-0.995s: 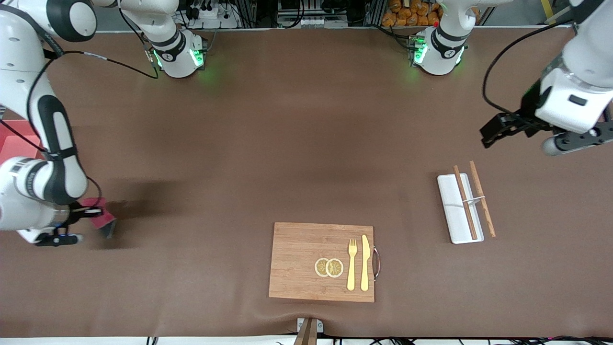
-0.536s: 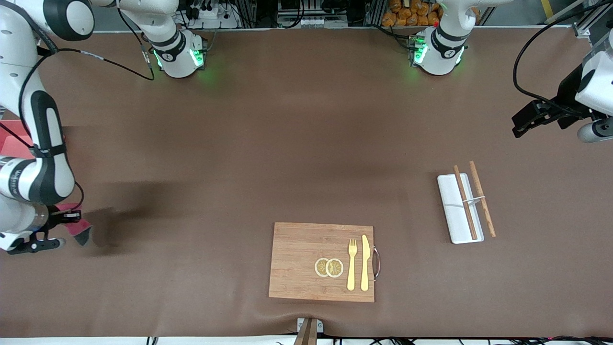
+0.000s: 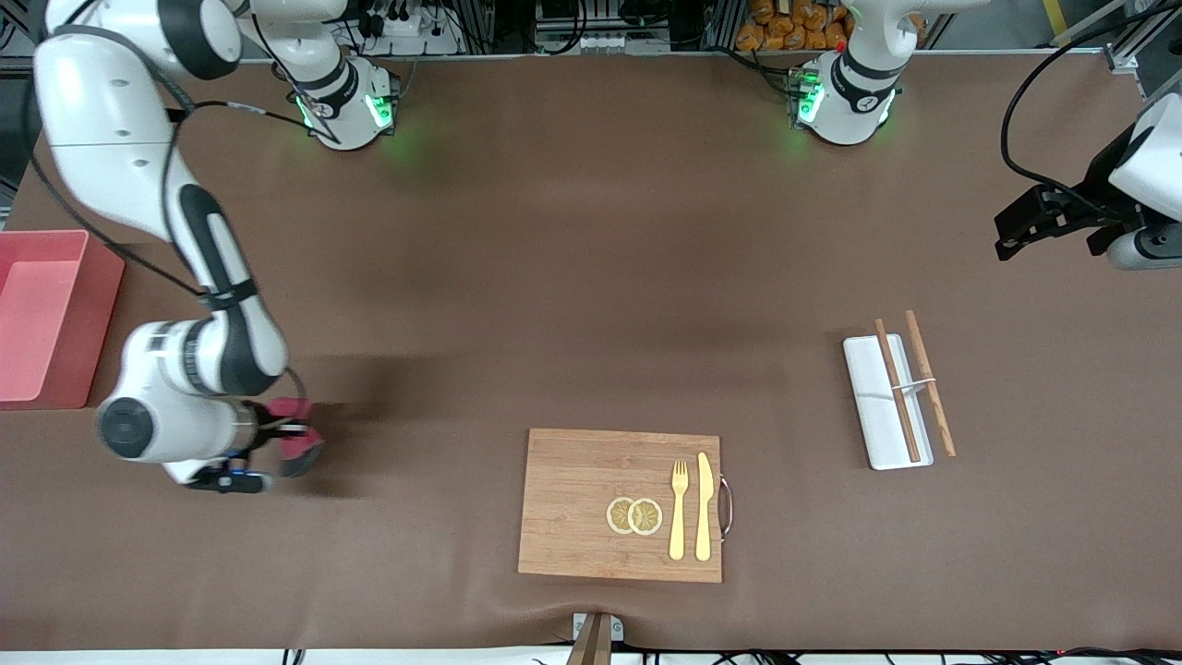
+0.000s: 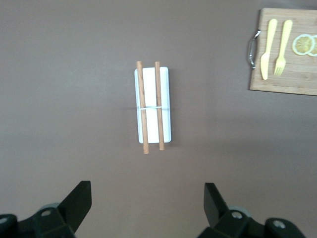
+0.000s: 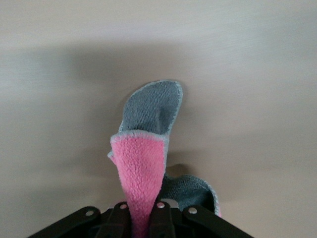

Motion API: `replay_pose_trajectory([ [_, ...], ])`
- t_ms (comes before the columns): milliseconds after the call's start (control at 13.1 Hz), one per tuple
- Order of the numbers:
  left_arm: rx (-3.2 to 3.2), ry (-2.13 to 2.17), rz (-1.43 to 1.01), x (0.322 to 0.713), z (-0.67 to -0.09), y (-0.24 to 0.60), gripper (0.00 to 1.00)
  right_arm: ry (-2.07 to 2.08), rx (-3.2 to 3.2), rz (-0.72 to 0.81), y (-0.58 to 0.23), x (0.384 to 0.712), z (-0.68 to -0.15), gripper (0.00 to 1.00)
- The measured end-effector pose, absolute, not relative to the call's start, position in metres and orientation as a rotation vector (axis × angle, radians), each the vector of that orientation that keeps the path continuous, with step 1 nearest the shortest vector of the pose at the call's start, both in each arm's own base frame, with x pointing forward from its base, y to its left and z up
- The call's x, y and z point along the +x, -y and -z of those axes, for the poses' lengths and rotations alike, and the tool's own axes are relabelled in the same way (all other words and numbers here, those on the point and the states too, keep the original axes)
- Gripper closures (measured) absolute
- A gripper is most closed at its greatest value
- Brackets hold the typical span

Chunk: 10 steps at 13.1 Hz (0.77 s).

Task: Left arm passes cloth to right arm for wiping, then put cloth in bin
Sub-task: 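Sweep the cloth along the table toward the cutting board, right gripper, then wipe back toward the pink bin and raise the cloth above it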

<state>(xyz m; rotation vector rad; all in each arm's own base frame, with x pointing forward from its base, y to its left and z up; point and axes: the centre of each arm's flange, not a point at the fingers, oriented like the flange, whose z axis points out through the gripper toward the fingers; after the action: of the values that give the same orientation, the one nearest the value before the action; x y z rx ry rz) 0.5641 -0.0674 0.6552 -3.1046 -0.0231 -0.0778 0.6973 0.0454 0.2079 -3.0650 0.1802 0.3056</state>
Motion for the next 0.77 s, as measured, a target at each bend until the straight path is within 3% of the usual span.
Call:
replay_pose_trajectory([
  [459,-3.107,0.02,0.089,0.563,-0.652,0.066,0.0,-0.592,-2.867,-0.43,-0.25,0.657,-0.218,0.91],
  [766,-3.107,0.019,0.081,0.563,-0.649,0.066,0.0,-0.665,-2.772,-0.408,-0.321,0.641,-0.271,0.91],
])
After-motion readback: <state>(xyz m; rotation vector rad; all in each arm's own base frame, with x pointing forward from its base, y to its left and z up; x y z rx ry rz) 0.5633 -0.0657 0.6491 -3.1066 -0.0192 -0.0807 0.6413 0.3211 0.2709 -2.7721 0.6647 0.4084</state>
